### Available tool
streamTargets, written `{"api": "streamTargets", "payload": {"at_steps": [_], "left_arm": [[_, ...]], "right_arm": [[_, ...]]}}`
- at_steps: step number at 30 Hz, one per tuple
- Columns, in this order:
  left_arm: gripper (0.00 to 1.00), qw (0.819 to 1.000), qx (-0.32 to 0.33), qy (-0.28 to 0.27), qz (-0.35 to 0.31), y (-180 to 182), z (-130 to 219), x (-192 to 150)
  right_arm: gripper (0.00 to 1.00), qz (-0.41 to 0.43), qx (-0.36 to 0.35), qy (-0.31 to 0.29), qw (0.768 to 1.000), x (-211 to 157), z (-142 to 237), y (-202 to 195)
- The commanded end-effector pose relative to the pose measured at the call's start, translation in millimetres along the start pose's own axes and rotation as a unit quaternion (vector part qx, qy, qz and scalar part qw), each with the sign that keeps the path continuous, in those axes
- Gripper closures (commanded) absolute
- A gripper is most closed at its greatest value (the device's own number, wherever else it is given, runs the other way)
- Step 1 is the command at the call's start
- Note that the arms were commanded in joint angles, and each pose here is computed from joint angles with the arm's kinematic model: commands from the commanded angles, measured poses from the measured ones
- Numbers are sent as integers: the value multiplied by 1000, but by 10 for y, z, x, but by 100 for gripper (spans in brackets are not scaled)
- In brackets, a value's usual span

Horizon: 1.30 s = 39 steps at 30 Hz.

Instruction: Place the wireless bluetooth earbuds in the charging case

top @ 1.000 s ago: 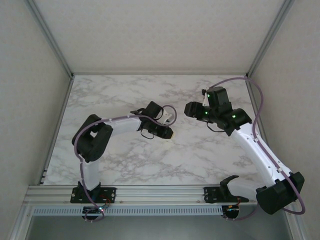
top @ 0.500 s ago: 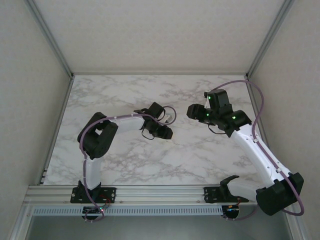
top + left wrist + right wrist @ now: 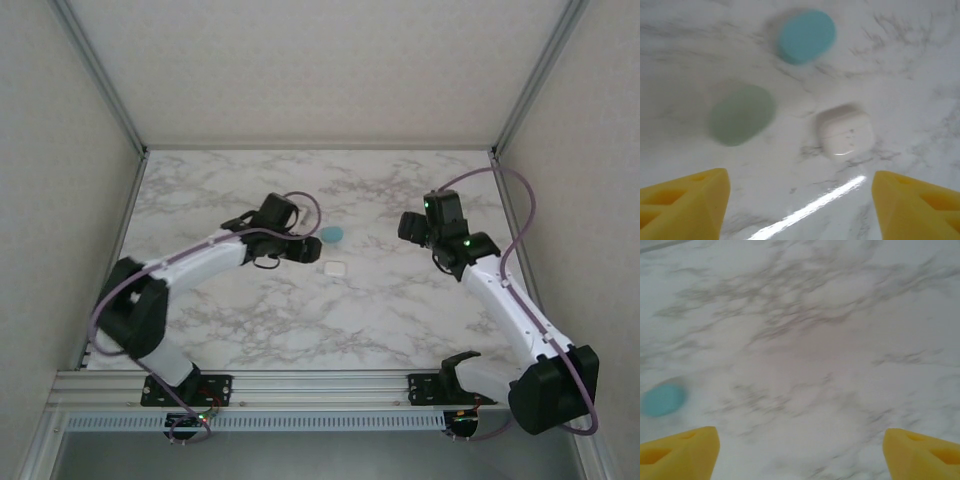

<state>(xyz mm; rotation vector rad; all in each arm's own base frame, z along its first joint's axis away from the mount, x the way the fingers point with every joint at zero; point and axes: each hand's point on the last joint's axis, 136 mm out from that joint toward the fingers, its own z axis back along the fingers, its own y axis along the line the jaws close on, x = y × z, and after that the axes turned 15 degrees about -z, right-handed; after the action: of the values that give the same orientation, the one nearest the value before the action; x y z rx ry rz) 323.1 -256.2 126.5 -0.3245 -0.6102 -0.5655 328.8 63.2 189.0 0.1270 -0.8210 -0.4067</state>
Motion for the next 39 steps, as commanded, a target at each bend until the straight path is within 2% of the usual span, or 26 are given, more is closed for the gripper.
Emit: {"api": "streamTargets", "payload": {"at_steps": [1, 4, 7, 10, 12, 15, 17, 20, 24, 28, 30, 31, 32, 39], "left_arm": [[15, 990, 121, -70, -1, 535, 408, 134], [0, 974, 189, -124, 17, 924, 777, 140], [0, 951, 262, -158, 32, 1295, 1081, 23], [0, 929, 318, -179, 53, 1613, 1242, -165], [0, 916, 355, -181, 58, 1807, 1287, -306], [0, 906, 387, -168, 44, 2013, 1282, -426], [0, 900, 399, -167, 47, 2124, 1282, -462], [0, 898, 403, -170, 54, 2266, 1211, -486], [0, 906, 377, -184, 48, 2336, 1067, -424], [0, 912, 353, -204, 38, 2364, 920, -385], [0, 915, 340, -216, 31, 2353, 875, -351], [0, 918, 332, -215, 26, 2341, 857, -335], [0, 921, 325, -212, 22, 2344, 838, -335], [0, 923, 306, -228, 55, 2425, 869, -426]], "right_arm": [[11, 57, -62, -114, 990, 300, -200, -309], [9, 93, -33, -79, 992, 134, -548, -269], [8, 138, 23, -78, 987, -39, -840, -101], [8, 168, 95, -99, 976, -131, -930, 110], [8, 195, 115, -100, 969, -247, -985, 131], [5, 192, 139, -146, 961, -356, -972, 18], [5, 194, 190, -132, 953, -425, -892, 64], [4, 195, 200, -134, 951, -449, -873, 66], [3, 154, 175, -127, 964, -313, -972, -67], [1, 80, 159, -171, 969, -222, -1094, -359], [1, 83, 143, -141, 976, -248, -1132, -382], [1, 79, 134, -144, 977, -213, -1183, -389], [1, 58, 94, -140, 984, -164, -1225, -511], [1, 61, 84, -151, 983, -146, -1219, -520]]}}
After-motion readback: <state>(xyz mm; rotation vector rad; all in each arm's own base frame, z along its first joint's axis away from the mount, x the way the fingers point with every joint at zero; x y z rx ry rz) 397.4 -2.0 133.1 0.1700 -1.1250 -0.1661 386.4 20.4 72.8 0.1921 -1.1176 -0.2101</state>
